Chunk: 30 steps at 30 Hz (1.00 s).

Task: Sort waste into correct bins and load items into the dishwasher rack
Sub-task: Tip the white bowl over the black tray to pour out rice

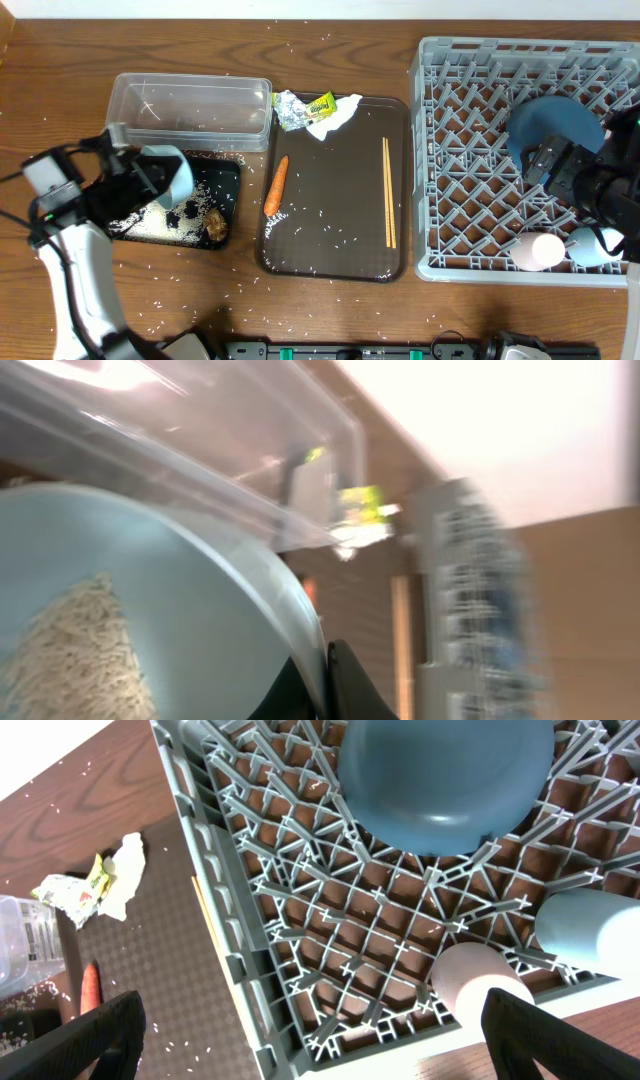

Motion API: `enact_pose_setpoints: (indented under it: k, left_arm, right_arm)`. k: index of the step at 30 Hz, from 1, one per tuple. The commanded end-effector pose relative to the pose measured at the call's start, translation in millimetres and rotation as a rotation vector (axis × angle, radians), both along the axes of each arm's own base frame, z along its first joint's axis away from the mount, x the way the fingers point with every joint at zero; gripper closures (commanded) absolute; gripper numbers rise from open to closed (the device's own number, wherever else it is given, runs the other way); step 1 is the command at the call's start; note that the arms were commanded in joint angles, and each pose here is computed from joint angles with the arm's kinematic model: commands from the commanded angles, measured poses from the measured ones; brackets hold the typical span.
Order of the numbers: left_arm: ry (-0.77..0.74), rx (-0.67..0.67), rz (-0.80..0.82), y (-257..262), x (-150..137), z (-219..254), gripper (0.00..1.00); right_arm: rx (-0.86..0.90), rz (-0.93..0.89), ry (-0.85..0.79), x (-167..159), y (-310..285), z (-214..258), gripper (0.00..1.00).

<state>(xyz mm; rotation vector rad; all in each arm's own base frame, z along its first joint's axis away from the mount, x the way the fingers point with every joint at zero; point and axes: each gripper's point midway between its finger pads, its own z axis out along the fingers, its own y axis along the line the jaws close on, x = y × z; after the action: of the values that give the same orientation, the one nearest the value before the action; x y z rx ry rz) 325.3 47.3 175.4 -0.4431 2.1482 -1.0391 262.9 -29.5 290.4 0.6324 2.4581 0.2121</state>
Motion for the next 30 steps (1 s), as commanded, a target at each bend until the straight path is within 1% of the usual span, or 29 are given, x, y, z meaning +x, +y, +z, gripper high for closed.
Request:
enact_pose_setpoints:
  k: [1, 4, 10, 14, 16, 19, 21, 25, 27, 29, 30]
  left_arm:
    - [-0.226, -0.333, -0.166, -11.0, -14.6, 34.1, 0.94]
    - [-0.175, -0.402, -0.112, 4.3, -13.1, 14.3, 0.94]
    - [-0.141, -0.434, -0.112, -1.3, -17.0, -14.3, 0.94]
    - [-0.177, -0.396, -0.127, -2.2, -17.3, -14.9, 0.94]
    - [-0.156, -0.418, -0.124, -4.7, -19.0, -15.4, 0.94]
    - [-0.207, -0.359, -0.164, -14.7, -24.3, -21.9, 0.94]
    - [-0.185, -0.383, -0.158, -15.9, -25.0, -22.2, 0.94]
    - [-0.204, -0.362, -0.166, -16.3, -25.2, -22.4, 0.94]
    - [-0.232, -0.325, -0.176, -15.8, -24.6, -23.4, 0.94]
    - [-0.176, -0.393, -0.155, -16.3, -25.1, -22.1, 0.94]
    - [-0.177, -0.391, -0.161, -18.5, -25.7, -22.4, 0.93]
  right_arm:
    - [0.005, -0.017, -0.005, -0.2, -2.3, 2.0, 0.01]
    - [0.005, -0.017, -0.005, -0.2, -2.3, 2.0, 0.01]
    - [0.007, -0.017, 0.003, -1.9, -2.0, 0.8, 0.01]
    - [0.007, -0.017, 0.002, -1.7, -2.0, 0.9, 0.01]
    - [0.006, -0.017, -0.002, -1.0, -2.1, 1.4, 0.01]
    - [0.007, -0.017, 0.004, -2.0, -1.9, 0.7, 0.01]
    - [0.007, -0.017, 0.003, -1.9, -1.9, 0.7, 0.01]
    - [0.006, -0.017, 0.003, -1.9, -2.1, 0.8, 0.01]
    - [0.006, -0.017, 0.003, -1.9, -2.1, 0.8, 0.01]
    - [0.006, -0.017, 0.003, -1.9, -2.1, 0.8, 0.01]
    - [0.006, -0.016, 0.003, -2.0, -2.0, 0.7, 0.01]
